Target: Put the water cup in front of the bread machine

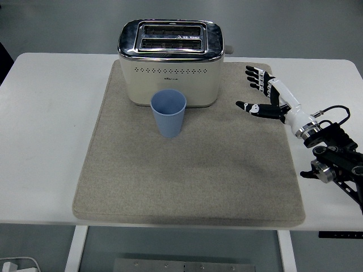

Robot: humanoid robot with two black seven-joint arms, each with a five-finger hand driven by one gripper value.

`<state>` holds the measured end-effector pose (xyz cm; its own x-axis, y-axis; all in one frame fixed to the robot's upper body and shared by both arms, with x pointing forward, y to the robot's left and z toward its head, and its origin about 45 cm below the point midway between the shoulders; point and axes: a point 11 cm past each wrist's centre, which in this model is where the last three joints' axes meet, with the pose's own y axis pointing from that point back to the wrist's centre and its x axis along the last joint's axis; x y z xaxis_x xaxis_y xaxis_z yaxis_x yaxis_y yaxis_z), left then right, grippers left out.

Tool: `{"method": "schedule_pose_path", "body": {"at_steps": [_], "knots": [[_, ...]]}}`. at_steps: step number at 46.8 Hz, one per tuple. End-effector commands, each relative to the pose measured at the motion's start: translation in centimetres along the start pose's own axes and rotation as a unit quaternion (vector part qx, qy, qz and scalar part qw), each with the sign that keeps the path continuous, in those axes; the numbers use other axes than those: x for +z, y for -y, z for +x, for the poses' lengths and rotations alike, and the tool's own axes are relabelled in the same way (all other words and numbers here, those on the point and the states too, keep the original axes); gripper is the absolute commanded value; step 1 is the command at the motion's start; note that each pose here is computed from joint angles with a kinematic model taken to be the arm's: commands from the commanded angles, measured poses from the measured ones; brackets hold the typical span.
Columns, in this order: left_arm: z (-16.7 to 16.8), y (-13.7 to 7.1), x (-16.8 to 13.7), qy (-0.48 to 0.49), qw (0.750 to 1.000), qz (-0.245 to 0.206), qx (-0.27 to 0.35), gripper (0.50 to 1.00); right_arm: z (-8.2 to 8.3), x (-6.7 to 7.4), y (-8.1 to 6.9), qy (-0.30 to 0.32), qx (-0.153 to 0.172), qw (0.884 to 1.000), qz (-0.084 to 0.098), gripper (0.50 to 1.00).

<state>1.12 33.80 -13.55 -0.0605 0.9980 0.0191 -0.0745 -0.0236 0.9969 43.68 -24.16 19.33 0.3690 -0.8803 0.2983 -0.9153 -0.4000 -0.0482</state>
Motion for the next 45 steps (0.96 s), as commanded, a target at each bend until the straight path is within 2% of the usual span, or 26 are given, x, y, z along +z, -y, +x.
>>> {"method": "schedule_pose_path", "body": {"at_steps": [1,5,10,18,24,28,45], "knots": [[0.0,0.0,0.0,0.001,1.0,0.0,0.0,1.0,1.7,0.3,0.1,0.023,0.031,0.999,-0.009,0.919],[0.0,0.0,0.0,0.0,1.0,0.0,0.0,1.0,3.3,1.0,0.0,0.039,0.064,0.997,-0.028,0.919],[0.0,0.0,-0.1,0.0,1.0,0.001,0.0,1.0,4.6,1.3,0.5,0.049,0.09,0.994,-0.046,0.919],[0.0,0.0,0.0,0.001,1.0,0.0,0.0,1.0,5.4,2.7,0.5,0.064,0.112,0.988,-0.082,0.919],[0.0,0.0,-0.1,0.0,1.0,0.001,0.0,1.0,5.2,2.3,1.5,0.064,0.113,0.988,-0.085,0.919],[0.0,0.0,-0.1,0.0,1.0,0.0,0.0,1.0,5.5,2.6,1.5,0.064,0.12,0.986,-0.095,0.919],[0.0,0.0,0.0,0.0,1.0,0.0,0.0,1.0,5.5,2.4,1.9,0.074,0.129,0.984,-0.095,0.919]]}}
